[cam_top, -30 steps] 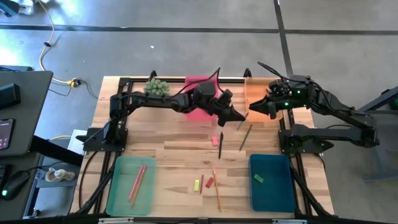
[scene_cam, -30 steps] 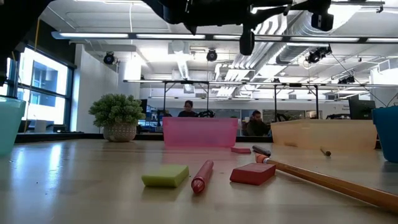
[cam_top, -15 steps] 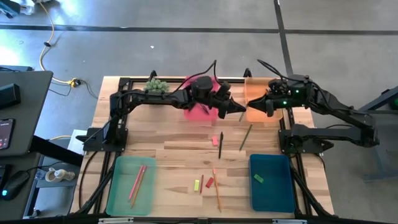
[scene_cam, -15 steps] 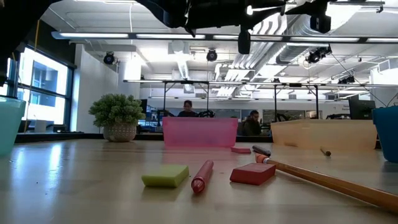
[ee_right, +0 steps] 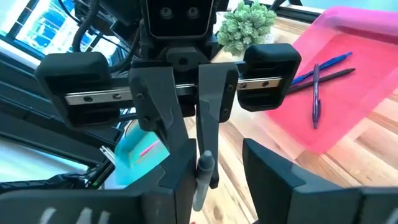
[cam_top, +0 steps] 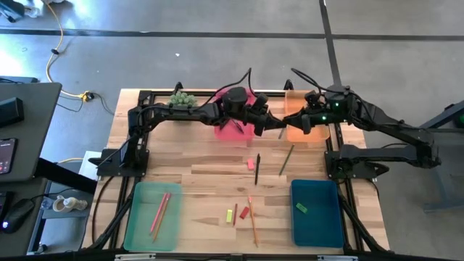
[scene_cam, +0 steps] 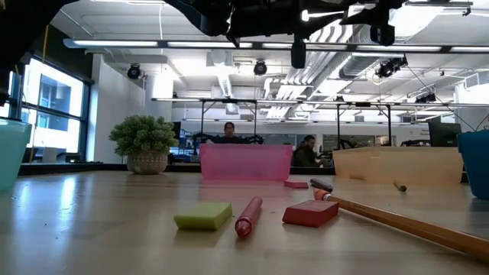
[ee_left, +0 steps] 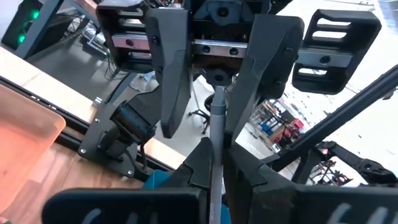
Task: Sort crayons/erasers/pens/pencils in bins
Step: Put the gray crayon into the orange bin
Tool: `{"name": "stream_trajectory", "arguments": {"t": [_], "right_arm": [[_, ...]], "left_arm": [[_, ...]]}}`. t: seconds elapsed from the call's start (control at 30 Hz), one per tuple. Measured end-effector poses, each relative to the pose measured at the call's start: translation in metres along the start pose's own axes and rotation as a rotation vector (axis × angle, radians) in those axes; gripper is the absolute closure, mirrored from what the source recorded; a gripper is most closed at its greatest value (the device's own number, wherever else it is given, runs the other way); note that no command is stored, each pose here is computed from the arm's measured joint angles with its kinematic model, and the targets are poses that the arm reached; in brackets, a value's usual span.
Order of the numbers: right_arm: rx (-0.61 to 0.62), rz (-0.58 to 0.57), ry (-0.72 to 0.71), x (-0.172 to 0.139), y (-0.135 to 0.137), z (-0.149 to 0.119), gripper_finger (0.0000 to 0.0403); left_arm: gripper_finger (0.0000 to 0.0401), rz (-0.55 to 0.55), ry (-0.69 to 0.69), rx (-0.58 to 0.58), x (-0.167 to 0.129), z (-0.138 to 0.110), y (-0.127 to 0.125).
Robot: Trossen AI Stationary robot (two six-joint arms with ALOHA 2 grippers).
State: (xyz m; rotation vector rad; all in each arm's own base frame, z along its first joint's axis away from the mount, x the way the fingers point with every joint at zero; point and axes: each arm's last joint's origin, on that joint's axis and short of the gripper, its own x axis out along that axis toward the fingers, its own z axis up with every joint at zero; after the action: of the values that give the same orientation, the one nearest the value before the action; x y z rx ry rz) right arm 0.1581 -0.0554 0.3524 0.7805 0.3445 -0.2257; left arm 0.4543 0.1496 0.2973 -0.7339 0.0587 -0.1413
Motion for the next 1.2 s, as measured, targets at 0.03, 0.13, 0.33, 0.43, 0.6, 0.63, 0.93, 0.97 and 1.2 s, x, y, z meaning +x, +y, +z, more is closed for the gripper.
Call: {"name": "stream_trajectory", "arguments": {"t": [0.03,0.13,0.33,0.43,0.6,0.63,0.93,0.97,1.2], "right_arm": [[-0.001,0.000,0.000,0.000,0.000,0.000,0.0290],[-0.003,0.001,-0.001,0.000,0.000,0.000,0.0318],[-0.004,0.003,0.000,0.000,0.000,0.000,0.0382],[-0.004,0.002,0.000,0.000,0.000,0.000,0.0395],[0.001,0.001,0.001,0.000,0.000,0.000,0.0385],[0.001,0.001,0.002,0.000,0.000,0.000,0.0384],[0.008,-0.017,0.016,0.001,-0.002,-0.001,0.0384],[0.010,-0.022,0.021,0.001,-0.002,-0.002,0.0385],[0.072,-0.207,0.107,0.007,-0.015,-0.012,0.0391]], "left_arm": [[0.0391,0.001,0.001,0.002,0.000,0.000,0.000],[0.0391,0.002,0.002,0.002,0.000,0.000,0.000],[0.0391,0.007,0.001,0.002,0.000,-0.001,0.001],[0.0391,0.011,-0.004,0.005,0.000,-0.001,0.001],[0.0381,0.011,-0.004,0.004,0.000,-0.001,0.001],[0.0378,0.011,-0.005,0.004,0.000,-0.001,0.001],[0.0322,0.068,0.014,0.112,0.000,-0.003,0.004],[0.0311,0.078,0.024,0.146,0.000,-0.004,0.005],[0.0252,0.177,0.146,0.266,-0.006,-0.012,0.019]]}}
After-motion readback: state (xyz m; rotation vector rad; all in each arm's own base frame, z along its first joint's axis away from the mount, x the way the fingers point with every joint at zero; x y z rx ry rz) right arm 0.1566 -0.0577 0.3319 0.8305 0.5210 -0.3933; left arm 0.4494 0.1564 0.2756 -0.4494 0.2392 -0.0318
